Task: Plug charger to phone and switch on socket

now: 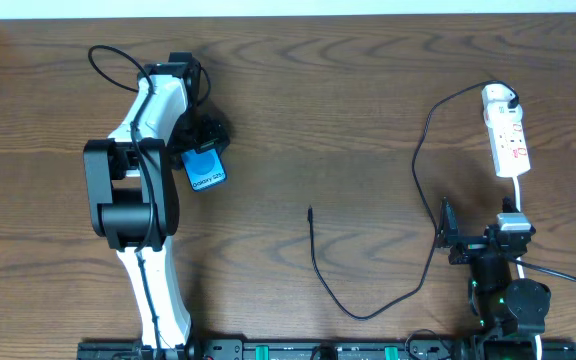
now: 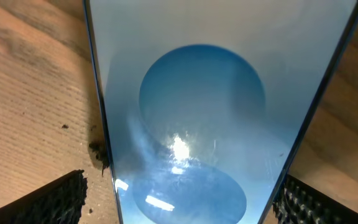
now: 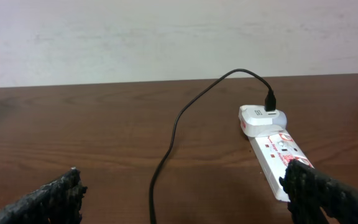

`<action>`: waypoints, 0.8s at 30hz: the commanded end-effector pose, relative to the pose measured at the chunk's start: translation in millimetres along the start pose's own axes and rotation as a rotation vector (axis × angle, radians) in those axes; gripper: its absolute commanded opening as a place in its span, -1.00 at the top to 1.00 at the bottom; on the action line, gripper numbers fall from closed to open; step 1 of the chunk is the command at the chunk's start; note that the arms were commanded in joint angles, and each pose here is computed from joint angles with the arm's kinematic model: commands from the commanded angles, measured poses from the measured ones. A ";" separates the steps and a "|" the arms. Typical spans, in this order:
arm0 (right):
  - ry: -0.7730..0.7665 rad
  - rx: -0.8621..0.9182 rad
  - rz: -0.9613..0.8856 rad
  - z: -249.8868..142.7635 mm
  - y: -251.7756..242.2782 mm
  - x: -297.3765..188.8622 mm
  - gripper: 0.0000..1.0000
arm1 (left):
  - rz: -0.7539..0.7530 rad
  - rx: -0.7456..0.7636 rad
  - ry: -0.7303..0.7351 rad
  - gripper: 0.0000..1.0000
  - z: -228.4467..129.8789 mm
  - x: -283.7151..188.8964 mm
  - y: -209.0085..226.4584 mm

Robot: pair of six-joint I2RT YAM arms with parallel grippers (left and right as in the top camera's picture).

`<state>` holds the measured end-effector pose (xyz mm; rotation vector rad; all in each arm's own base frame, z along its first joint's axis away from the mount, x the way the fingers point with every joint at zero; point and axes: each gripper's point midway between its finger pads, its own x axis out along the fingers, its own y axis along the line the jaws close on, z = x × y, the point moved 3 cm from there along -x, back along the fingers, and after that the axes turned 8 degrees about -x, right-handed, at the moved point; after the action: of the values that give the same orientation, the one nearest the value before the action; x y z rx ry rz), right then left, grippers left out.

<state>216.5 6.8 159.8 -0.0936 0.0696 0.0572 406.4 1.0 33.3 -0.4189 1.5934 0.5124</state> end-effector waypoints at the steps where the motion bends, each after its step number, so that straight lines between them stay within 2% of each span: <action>1: -0.004 -0.013 0.024 0.4 4.9 -0.2 -0.98 | -0.008 -0.011 0.029 -0.91 -4.3 9.4 0.3; 24: -0.004 -0.012 0.024 0.4 4.9 -0.2 -0.99 | -0.023 -0.004 0.034 -0.91 -8.6 25.2 0.0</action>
<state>216.5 6.8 159.8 -0.0936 0.0696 0.0572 410.9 -6.4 27.7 -0.4754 1.5664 0.4584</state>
